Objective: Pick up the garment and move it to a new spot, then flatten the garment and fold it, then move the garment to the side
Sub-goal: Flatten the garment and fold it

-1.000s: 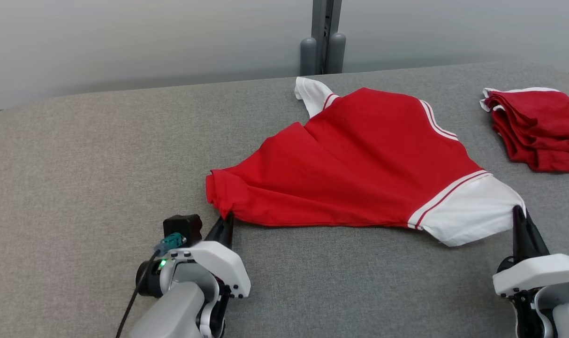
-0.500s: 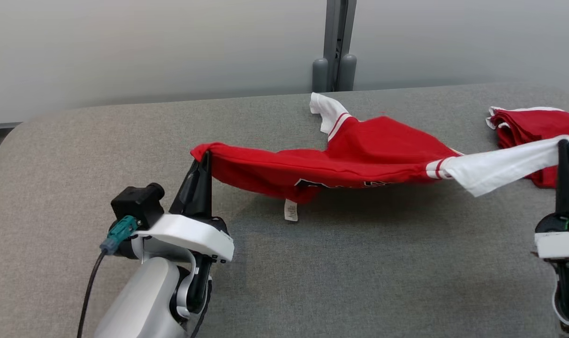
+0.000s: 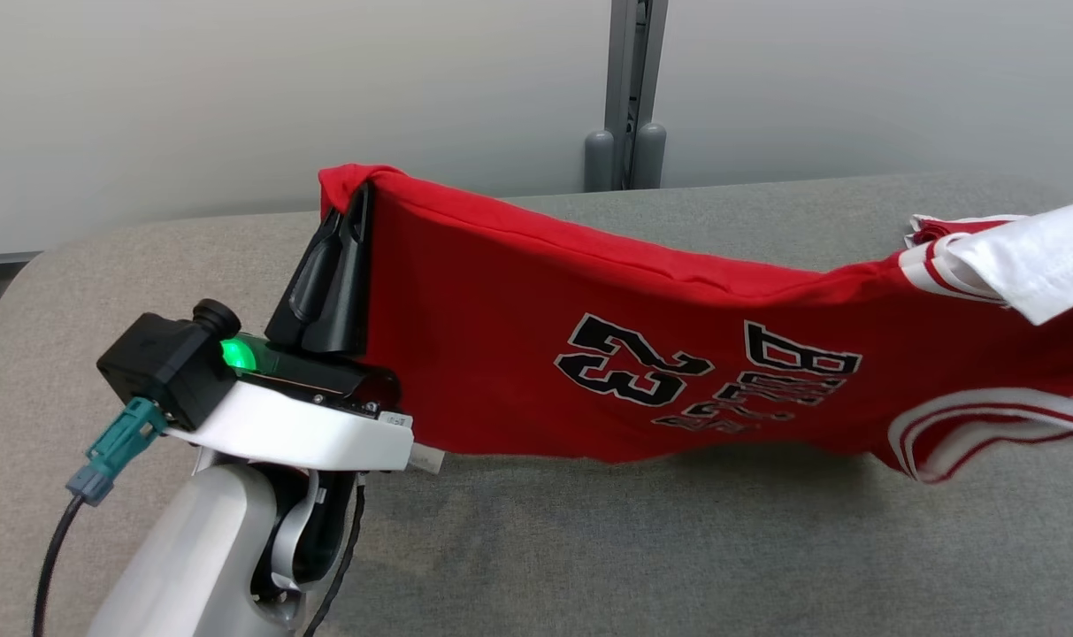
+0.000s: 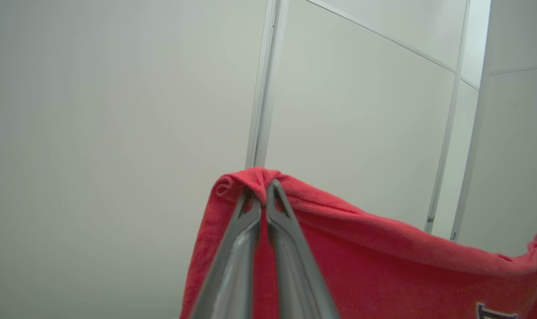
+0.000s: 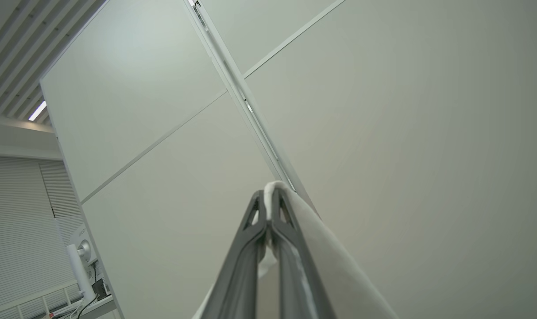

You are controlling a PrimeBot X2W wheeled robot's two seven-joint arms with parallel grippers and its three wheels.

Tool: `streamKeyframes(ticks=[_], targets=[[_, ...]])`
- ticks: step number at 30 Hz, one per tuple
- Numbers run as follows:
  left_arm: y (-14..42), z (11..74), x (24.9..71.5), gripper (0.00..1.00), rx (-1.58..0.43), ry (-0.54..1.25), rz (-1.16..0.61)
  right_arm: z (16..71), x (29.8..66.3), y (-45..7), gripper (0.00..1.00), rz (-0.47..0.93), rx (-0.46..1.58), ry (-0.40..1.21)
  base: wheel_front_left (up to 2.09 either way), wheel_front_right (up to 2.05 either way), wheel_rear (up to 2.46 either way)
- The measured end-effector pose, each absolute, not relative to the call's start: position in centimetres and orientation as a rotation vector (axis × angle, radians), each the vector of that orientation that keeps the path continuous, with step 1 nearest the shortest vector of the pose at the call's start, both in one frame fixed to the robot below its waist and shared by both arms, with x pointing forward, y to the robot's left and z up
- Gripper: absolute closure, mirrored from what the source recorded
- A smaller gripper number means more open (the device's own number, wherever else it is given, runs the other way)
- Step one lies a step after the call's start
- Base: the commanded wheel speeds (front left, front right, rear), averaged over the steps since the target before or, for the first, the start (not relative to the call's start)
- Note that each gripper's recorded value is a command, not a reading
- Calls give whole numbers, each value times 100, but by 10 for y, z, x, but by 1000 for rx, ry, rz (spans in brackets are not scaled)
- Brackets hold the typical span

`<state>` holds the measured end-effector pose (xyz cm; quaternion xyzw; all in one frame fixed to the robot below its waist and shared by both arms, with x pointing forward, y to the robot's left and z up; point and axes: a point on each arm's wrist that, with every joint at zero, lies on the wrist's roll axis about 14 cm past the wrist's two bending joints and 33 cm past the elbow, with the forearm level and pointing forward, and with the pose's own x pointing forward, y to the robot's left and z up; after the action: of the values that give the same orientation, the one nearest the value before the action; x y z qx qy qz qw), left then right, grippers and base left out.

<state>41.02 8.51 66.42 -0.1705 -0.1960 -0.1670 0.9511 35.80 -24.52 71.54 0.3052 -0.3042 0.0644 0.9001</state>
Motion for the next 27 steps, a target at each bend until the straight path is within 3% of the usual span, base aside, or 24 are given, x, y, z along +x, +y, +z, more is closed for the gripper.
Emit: streamKeyframes(ticks=[6, 12, 21, 27], targets=[[78, 674, 409, 100, -306, -380, -399, 717, 364, -237, 100, 158, 601, -594, 0, 0, 0], [69, 657, 439, 100, -322, -268, -448, 698, 406, -222, 100, 176, 562, -484, 0, 0, 0], [98, 657, 590, 100, -175, -181, -354, 726, 543, -194, 100, 222, 417, -498, 0, 0, 0], [115, 709, 668, 100, -66, -327, -257, 777, 605, -184, 100, 214, 361, -652, 0, 0, 0]])
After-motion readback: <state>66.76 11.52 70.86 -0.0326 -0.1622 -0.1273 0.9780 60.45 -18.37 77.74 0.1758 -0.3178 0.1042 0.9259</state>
